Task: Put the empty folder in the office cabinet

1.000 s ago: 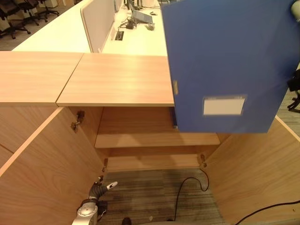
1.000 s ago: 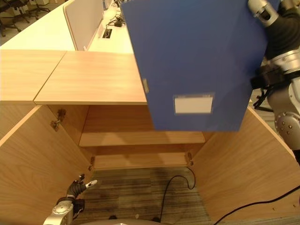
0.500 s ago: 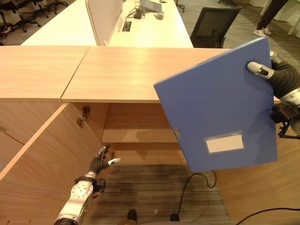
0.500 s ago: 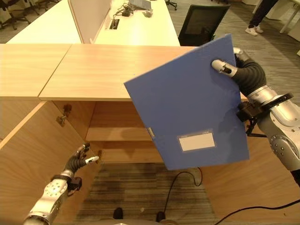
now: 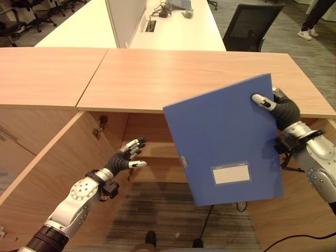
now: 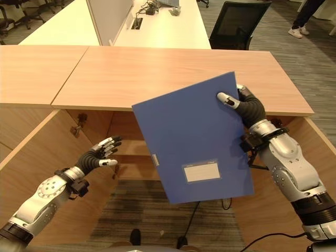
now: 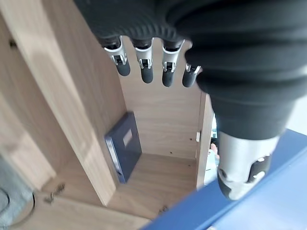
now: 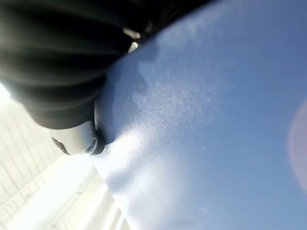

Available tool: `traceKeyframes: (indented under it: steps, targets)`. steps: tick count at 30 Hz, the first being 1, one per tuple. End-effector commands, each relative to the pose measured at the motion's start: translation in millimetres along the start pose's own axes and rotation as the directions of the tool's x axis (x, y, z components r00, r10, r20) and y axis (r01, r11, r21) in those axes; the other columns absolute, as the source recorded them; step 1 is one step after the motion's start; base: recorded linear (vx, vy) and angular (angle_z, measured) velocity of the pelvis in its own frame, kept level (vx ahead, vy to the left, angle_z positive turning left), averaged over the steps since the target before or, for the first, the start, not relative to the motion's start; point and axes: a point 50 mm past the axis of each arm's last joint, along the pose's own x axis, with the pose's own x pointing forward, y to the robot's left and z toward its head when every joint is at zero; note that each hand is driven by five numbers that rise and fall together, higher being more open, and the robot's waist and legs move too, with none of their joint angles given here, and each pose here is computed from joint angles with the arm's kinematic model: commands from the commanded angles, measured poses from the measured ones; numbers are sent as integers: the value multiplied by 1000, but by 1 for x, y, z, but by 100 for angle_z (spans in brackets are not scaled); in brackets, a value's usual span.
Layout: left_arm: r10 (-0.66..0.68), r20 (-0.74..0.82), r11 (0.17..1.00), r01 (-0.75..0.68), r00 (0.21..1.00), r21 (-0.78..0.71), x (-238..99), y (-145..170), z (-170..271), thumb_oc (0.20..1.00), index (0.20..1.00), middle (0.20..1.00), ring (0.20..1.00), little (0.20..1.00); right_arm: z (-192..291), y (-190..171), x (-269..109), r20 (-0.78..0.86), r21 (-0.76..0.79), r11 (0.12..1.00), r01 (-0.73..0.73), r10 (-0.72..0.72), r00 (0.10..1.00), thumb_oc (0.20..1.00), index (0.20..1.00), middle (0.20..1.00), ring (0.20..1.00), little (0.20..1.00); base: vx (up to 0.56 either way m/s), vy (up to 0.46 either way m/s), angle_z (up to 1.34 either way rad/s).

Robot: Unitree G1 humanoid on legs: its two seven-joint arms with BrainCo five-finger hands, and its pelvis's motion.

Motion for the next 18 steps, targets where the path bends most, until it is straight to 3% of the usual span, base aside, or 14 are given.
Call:
traceKeyframes:
  steps: [1,18]
  targets:
    - [11,46,1000,-10,999,-9,9,1,9,1000,1000,1000,1000,1000,24,7,12,144,-10,1000,1,1,990,200,200,200,200,200,4,-2,5]
    - [-70,53,977,79,996,-199,46,-50,-6,1000,1000,1000,1000,1000,21,33,32,227,116,993,-5,-22,974,200,200,200,200,200,1,0,3]
